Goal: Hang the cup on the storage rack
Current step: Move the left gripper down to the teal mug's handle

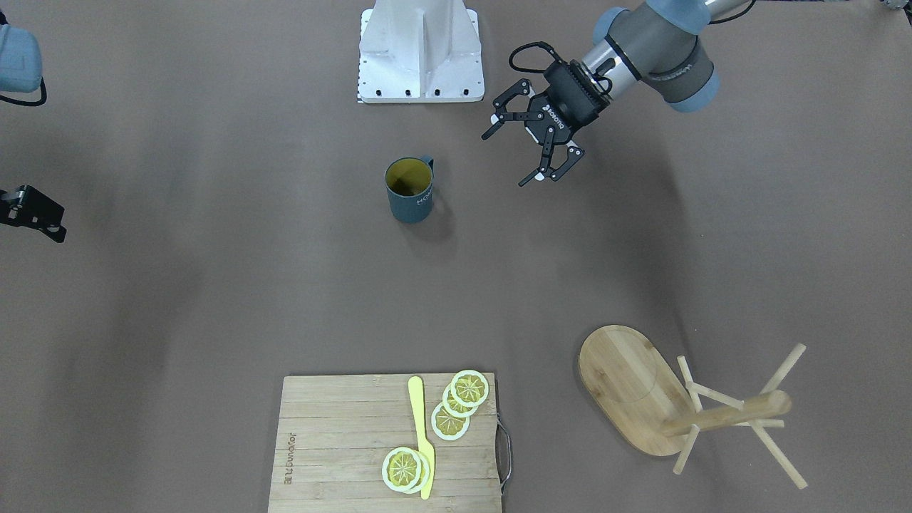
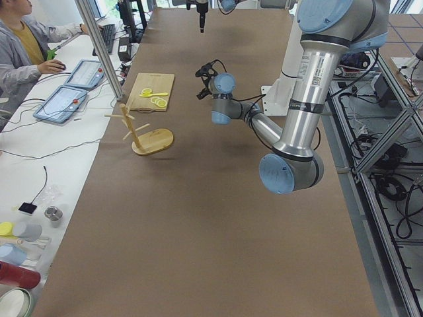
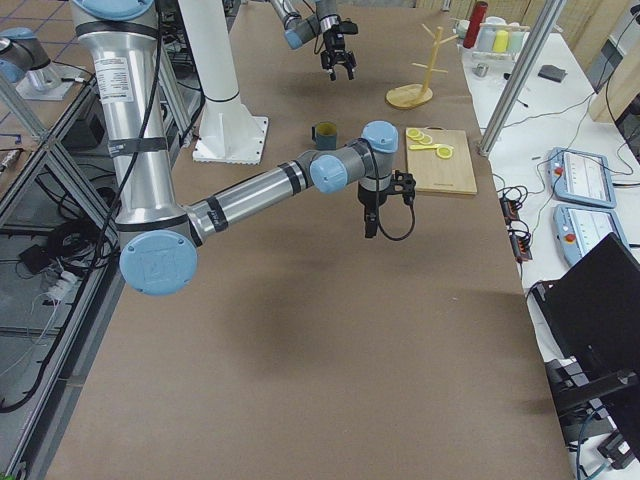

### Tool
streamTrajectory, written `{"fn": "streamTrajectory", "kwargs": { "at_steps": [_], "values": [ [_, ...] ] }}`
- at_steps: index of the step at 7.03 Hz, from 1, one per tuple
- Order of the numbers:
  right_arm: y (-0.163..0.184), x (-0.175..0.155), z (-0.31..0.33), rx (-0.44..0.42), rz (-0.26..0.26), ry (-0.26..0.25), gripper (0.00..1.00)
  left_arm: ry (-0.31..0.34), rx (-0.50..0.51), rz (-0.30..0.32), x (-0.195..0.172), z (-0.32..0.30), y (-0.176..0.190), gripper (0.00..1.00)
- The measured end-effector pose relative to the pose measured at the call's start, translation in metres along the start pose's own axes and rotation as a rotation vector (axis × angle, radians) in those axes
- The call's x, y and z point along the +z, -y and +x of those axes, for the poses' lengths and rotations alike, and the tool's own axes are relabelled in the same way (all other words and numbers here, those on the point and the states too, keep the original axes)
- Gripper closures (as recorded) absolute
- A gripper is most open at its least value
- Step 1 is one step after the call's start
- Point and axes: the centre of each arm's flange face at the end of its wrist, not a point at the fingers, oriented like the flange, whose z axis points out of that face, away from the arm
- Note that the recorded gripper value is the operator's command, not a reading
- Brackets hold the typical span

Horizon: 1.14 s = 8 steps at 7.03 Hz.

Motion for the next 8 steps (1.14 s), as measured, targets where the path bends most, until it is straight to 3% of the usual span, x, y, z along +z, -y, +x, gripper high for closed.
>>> {"fn": "streamTrajectory", "kwargs": {
  "at_steps": [4,6,8],
  "values": [
    [0.003,-0.006,0.006,-0.008,0.01,0.006,0.0,0.098,-0.009,0.108,0.031,0.059,-0.052,0.03],
    [0.004,-0.008,0.008,-0.005,0.013,0.006,0.0,0.099,-0.029,0.176,0.048,0.092,-0.082,0.03],
    [0.004,-0.007,0.011,0.001,0.012,0.002,0.0,0.116,-0.04,0.207,0.064,0.104,-0.106,0.03]
  ]
}}
